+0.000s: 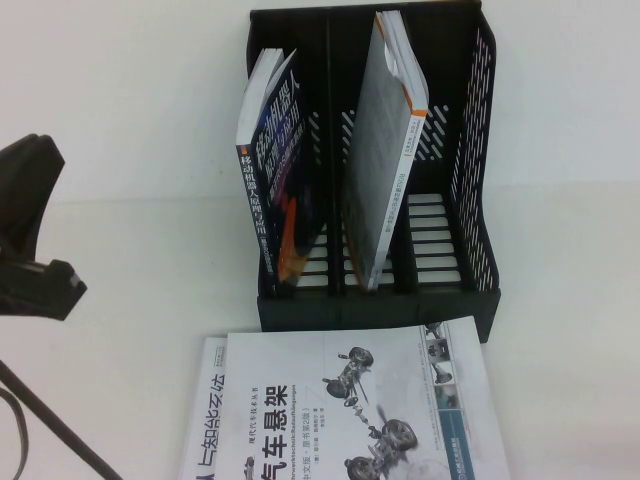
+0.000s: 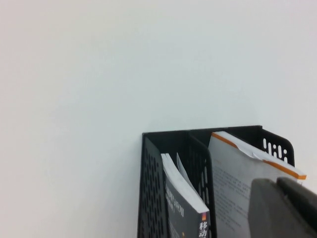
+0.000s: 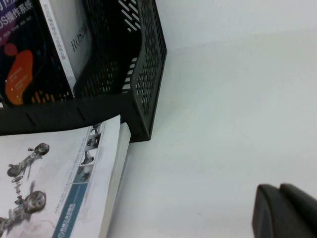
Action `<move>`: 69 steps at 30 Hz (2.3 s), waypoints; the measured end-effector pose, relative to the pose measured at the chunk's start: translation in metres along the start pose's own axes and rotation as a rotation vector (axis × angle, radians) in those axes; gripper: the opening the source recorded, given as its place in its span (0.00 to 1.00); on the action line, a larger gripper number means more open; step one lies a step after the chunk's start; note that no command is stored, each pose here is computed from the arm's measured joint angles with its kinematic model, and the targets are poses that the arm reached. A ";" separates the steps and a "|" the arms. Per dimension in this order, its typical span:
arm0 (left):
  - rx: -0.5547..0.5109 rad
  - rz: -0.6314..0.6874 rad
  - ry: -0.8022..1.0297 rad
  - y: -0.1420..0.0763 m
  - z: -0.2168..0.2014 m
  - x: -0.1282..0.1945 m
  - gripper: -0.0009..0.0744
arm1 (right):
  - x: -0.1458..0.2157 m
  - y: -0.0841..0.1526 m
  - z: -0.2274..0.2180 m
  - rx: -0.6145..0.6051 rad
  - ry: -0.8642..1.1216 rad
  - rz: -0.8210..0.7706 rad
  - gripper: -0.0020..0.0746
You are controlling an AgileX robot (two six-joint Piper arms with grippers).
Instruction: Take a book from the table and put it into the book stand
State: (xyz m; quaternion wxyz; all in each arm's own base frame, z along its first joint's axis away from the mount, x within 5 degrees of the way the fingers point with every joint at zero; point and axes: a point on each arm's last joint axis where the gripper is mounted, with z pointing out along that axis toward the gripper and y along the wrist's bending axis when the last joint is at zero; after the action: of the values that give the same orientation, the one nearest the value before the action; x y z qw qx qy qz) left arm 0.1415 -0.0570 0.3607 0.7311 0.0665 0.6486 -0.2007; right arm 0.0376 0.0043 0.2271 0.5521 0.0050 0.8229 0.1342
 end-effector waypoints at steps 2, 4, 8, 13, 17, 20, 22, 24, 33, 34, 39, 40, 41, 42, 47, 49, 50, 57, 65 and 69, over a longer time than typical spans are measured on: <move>0.000 0.000 0.001 0.000 0.000 0.000 0.01 | 0.000 0.000 0.000 0.000 0.000 0.000 0.03; -0.001 -0.009 -0.001 0.000 -0.001 0.000 0.01 | 0.000 0.000 0.000 -0.001 -0.002 0.000 0.03; -0.036 -0.031 -0.031 0.005 -0.019 -0.004 0.01 | 0.000 0.000 0.000 -0.001 -0.002 0.000 0.02; -0.129 0.118 0.013 0.016 -0.062 0.013 0.01 | 0.000 0.000 0.000 -0.001 -0.002 0.000 0.02; -0.204 0.137 0.160 0.025 -0.089 0.059 0.01 | 0.000 0.000 0.000 -0.001 -0.002 0.000 0.02; -0.265 0.128 0.244 0.035 -0.102 0.102 0.01 | 0.000 0.000 0.000 -0.001 -0.002 0.000 0.02; -0.303 0.111 0.250 0.041 -0.111 0.130 0.01 | 0.000 0.000 0.000 -0.001 -0.002 0.000 0.02; -0.327 0.080 0.212 0.043 -0.118 0.145 0.01 | 0.000 0.000 0.000 -0.001 -0.002 0.000 0.02; -0.330 0.035 0.352 0.041 -0.126 0.162 0.01 | 0.000 0.000 0.000 -0.002 -0.001 0.002 0.02; -0.329 0.033 0.364 0.041 -0.127 0.162 0.01 | 0.000 0.000 0.000 -0.002 -0.001 0.002 0.02; -0.332 0.038 0.380 0.041 -0.127 0.163 0.01 | 0.000 0.000 0.000 -0.002 -0.001 0.002 0.02; -0.333 0.034 0.380 0.041 -0.127 0.163 0.01 | 0.000 0.000 0.000 -0.002 -0.001 0.002 0.02; -0.334 0.031 0.379 0.041 -0.127 0.163 0.01 | 0.000 0.000 0.000 -0.002 -0.001 0.002 0.02; -0.336 0.028 0.379 0.042 -0.127 0.163 0.01 | 0.000 0.000 0.000 -0.002 -0.001 0.002 0.02; -0.338 0.024 0.378 0.042 -0.127 0.163 0.01 | 0.000 0.000 0.000 -0.002 -0.001 0.002 0.02; -0.339 0.019 0.377 0.042 -0.127 0.163 0.01 | 0.000 0.000 0.000 -0.002 -0.001 0.002 0.02; -0.340 0.015 0.376 0.042 -0.127 0.163 0.01 | 0.000 0.000 0.000 -0.002 -0.001 0.002 0.02; -0.349 0.047 0.380 0.043 -0.128 0.162 0.01 | 0.000 0.000 0.000 -0.002 -0.001 0.002 0.02; -0.350 0.048 0.381 0.043 -0.128 0.162 0.01 | 0.000 0.000 0.000 -0.002 -0.001 0.002 0.02; -0.350 0.048 0.381 0.043 -0.128 0.162 0.01 | 0.000 0.000 0.000 -0.002 -0.001 0.002 0.02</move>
State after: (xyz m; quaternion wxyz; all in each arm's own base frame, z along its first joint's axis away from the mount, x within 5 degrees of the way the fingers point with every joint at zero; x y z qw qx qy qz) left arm 0.0526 -0.0057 0.1762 0.6009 -0.0091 0.7976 -0.0516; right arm 0.0376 0.0044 0.2272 0.5524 0.0056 0.8225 0.1355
